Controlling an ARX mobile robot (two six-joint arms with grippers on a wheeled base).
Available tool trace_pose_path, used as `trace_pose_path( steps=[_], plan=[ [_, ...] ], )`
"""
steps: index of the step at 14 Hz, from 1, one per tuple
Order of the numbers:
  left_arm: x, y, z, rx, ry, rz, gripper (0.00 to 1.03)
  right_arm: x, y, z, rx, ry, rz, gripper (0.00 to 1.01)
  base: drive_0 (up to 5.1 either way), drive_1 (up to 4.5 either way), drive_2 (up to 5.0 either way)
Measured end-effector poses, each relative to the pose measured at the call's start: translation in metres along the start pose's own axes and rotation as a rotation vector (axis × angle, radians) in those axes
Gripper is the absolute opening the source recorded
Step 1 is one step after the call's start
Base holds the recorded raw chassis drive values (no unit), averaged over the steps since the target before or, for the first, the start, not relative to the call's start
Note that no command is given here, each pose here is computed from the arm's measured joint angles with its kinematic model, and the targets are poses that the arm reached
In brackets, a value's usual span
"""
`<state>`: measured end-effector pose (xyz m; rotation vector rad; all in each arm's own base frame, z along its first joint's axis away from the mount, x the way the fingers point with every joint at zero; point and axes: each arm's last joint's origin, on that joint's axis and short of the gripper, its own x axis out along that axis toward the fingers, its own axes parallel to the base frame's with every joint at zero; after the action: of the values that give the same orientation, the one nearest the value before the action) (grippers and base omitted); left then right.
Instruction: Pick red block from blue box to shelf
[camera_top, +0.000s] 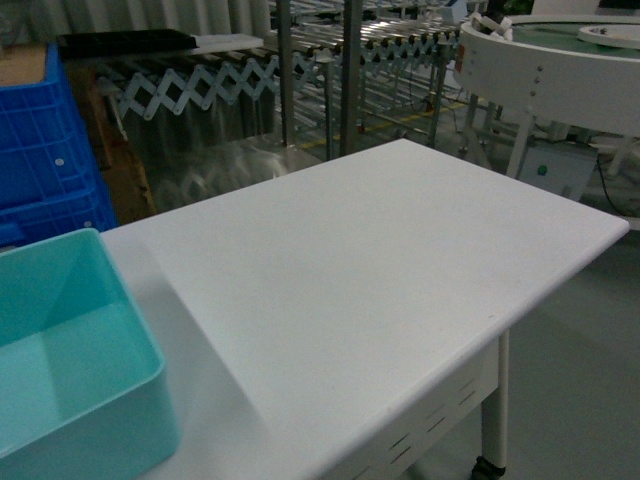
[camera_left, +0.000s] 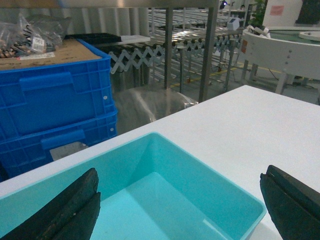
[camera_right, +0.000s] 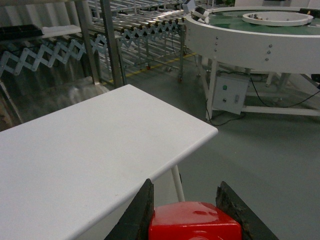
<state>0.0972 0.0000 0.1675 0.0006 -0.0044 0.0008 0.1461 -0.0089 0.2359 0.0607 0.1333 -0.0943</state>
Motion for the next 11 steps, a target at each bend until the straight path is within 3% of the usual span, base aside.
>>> trace_pose_path(
  steps=[11],
  plan=[
    [0.0,0.0,0.0,0.0,0.0,0.0,0.98,0.0,0.0,0.0,0.0,0.0,0.0,0.29,-1.5,-1.54,-1.5]
  ],
)
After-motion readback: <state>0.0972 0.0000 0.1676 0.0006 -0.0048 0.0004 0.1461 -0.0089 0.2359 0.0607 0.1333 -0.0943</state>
